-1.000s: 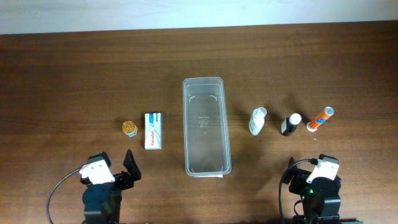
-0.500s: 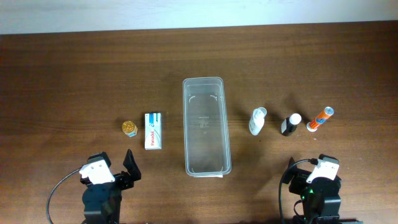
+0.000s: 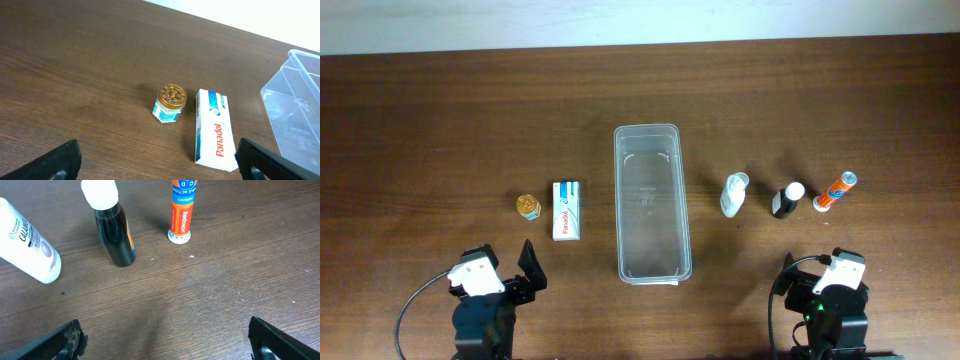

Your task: Pack container

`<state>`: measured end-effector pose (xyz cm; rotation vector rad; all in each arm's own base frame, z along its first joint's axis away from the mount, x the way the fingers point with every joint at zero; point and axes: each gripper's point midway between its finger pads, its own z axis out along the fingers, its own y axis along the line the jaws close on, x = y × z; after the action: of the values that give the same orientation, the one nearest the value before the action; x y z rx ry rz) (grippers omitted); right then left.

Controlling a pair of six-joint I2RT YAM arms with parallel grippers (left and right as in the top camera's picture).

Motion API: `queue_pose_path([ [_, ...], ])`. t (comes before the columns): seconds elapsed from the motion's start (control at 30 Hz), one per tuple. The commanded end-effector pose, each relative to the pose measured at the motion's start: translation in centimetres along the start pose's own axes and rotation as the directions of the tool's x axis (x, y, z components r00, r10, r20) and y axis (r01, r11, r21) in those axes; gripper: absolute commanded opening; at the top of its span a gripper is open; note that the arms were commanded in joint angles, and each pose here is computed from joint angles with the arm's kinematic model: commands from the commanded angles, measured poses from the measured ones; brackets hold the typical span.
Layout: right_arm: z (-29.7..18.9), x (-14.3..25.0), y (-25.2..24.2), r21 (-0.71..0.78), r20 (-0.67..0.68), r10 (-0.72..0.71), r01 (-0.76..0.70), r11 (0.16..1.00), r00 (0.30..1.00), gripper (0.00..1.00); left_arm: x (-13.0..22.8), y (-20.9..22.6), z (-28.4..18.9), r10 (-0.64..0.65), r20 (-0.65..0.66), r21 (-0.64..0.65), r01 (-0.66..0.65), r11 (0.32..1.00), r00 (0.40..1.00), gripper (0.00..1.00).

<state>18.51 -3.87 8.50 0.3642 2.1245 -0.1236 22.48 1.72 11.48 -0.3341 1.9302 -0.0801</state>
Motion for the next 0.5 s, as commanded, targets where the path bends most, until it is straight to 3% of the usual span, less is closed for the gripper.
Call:
queue_pose_path([
  [0.0, 0.10, 0.19, 0.16, -0.008, 0.001, -0.010, 0.010, 1.000, 1.000, 0.98, 0.04, -0.02, 0.02, -0.001, 0.003, 0.004, 0.001, 1.000, 1.000, 0.99],
  [0.47, 0.10, 0.19, 0.16, -0.008, 0.001, -0.010, 0.010, 1.000, 1.000, 0.98, 0.04, -0.02, 0.02, -0.001, 0.003, 0.004, 0.001, 1.000, 1.000, 0.99],
])
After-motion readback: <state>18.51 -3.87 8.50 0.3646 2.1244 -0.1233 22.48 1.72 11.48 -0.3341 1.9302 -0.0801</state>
